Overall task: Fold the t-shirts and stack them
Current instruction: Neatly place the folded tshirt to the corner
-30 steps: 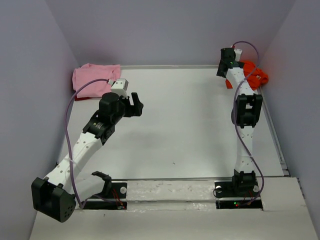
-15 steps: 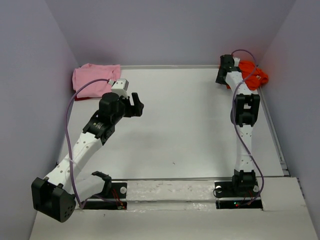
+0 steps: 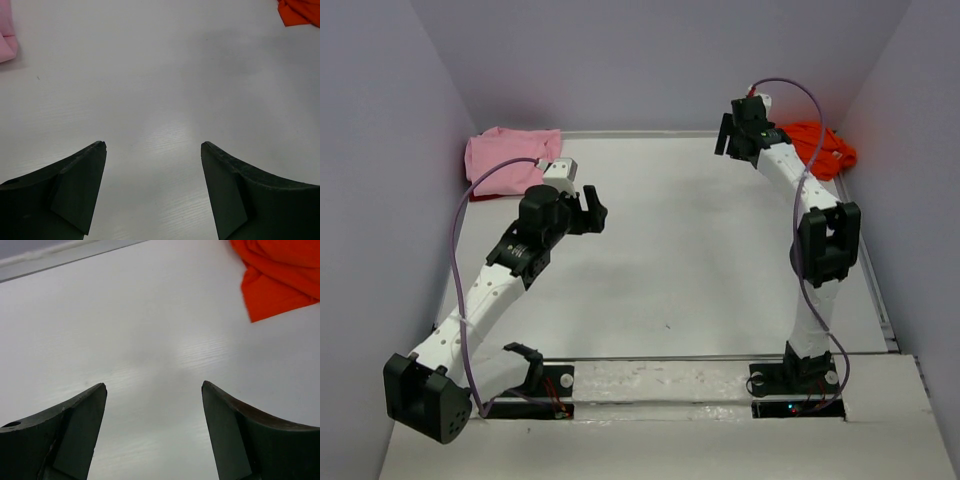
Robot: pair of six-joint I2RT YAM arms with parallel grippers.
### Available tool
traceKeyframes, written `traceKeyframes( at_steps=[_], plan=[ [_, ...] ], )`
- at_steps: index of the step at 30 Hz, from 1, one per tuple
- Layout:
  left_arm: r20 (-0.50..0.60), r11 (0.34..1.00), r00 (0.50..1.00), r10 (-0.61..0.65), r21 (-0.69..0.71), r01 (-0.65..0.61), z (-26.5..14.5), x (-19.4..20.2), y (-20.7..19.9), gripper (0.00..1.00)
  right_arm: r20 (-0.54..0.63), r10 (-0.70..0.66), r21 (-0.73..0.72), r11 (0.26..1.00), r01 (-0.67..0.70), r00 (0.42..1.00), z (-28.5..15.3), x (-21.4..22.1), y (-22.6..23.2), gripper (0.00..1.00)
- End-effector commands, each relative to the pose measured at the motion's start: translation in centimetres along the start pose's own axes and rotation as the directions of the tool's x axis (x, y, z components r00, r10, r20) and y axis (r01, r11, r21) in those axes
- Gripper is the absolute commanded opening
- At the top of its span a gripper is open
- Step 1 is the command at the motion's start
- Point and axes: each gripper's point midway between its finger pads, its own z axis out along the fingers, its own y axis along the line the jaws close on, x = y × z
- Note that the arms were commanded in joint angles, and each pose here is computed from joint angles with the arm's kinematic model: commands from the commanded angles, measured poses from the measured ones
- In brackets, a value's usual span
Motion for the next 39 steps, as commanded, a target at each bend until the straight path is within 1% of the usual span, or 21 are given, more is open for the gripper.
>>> traceKeyframes(
  at_steps=[1,2,3,4,6,7,8,10,11,12,13,14,15,17,18,20,21,23,26,32,39],
  plan=[
    [0.031,1.000,1.000,0.003,-0.009,-0.002,0.4,-0.7,0.1,0.86,0.049,0.049,-0.147,0.988,-0.042,0.998,-6.6,0.1,4.0,0.82],
    [0.030,1.000,1.000,0.001,-0.016,0.000,0.4,-0.7,0.3,0.86,0.038,0.052,-0.179,0.983,-0.044,0.998,-7.8,1.1,4.7,0.82],
    [0.025,1.000,1.000,0.003,-0.016,-0.002,0.5,-0.6,0.3,0.86,0.058,0.057,-0.223,0.974,-0.043,0.997,-10.2,0.9,5.2,0.82],
    [0.019,0.999,1.000,0.002,-0.038,-0.001,0.6,-0.4,0.7,0.86,0.017,0.016,-0.250,0.968,-0.011,1.000,-11.3,4.1,6.5,0.82],
    [0.027,0.997,1.000,0.004,-0.073,-0.002,0.7,-0.6,1.3,0.86,0.030,0.013,-0.305,0.952,-0.003,0.999,-14.6,5.1,7.2,0.82],
    [0.030,0.996,1.000,0.001,-0.086,0.002,0.7,-0.6,1.5,0.86,0.021,0.000,-0.320,0.947,0.007,1.000,-15.6,6.4,7.5,0.83],
    [0.026,0.995,1.000,-0.006,-0.102,0.009,0.7,-0.5,1.8,0.86,-0.008,-0.050,-0.336,0.941,0.044,0.999,-16.4,9.3,8.0,0.83],
    [0.050,0.982,0.999,-0.019,-0.185,0.028,0.5,-0.9,3.2,0.87,0.006,-0.050,-0.364,0.930,0.049,0.999,-18.9,10.3,7.6,0.83],
    [0.055,0.974,0.998,-0.031,-0.223,0.042,0.3,-0.9,3.9,0.87,-0.023,-0.080,-0.362,0.930,0.067,0.997,-19.2,12.6,7.1,0.83],
    [0.083,0.955,0.996,-0.037,-0.290,0.059,-0.1,-1.4,5.1,0.87,-0.022,-0.078,-0.362,0.930,0.065,0.997,-19.7,13.1,6.6,0.83],
    [0.102,0.947,0.994,-0.041,-0.313,0.071,-0.4,-1.7,5.5,0.88,-0.003,-0.050,-0.378,0.925,0.045,0.999,-21.0,12.6,5.8,0.83],
    [0.120,0.940,0.992,-0.042,-0.330,0.080,-0.5,-1.9,5.9,0.89,-0.006,-0.056,-0.386,0.921,0.049,0.998,-21.5,13.4,5.5,0.83],
    [0.132,0.927,0.990,-0.046,-0.364,0.092,-0.7,-1.8,6.6,0.89,-0.021,-0.061,-0.361,0.931,0.049,0.998,-21.0,14.8,4.4,0.83],
    [0.134,0.914,0.990,-0.049,-0.395,0.099,-0.7,-1.8,7.3,0.90,0.006,-0.057,-0.365,0.930,0.055,0.998,-21.7,15.2,3.4,0.83],
    [0.130,0.909,0.990,-0.048,-0.405,0.097,-0.6,-1.7,7.5,0.90,-0.002,-0.071,-0.333,0.940,0.066,0.998,-21.1,16.4,2.4,0.83],
    [0.113,0.903,0.993,-0.042,-0.422,0.086,-0.4,-1.3,7.8,0.91,0.039,-0.072,-0.268,0.960,0.080,0.997,-20.6,16.2,0.9,0.83],
    [0.104,0.902,0.994,-0.038,-0.425,0.079,-0.3,-1.2,7.9,0.91,0.038,-0.063,-0.254,0.965,0.070,0.997,-20.4,16.3,0.7,0.83],
    [0.104,0.899,0.994,-0.041,-0.429,0.082,-0.2,-1.1,8.0,0.91,0.058,-0.039,-0.252,0.966,0.052,0.998,-20.2,15.9,0.8,0.83],
    [0.117,0.893,0.993,-0.032,-0.444,0.081,-0.4,-1.0,8.4,0.91,0.090,-0.038,-0.195,0.979,0.055,0.995,-19.8,15.0,0.2,0.82],
    [0.101,0.907,0.995,-0.019,-0.418,0.060,-0.4,-1.1,7.9,0.92,0.085,-0.040,-0.214,0.975,0.058,0.996,-20.0,14.7,0.7,0.82],
    [0.112,0.912,0.994,-0.020,-0.405,0.063,-0.7,-1.5,7.6,0.93,0.092,-0.035,-0.219,0.974,0.054,0.995,-20.0,14.3,1.0,0.82]
  ],
)
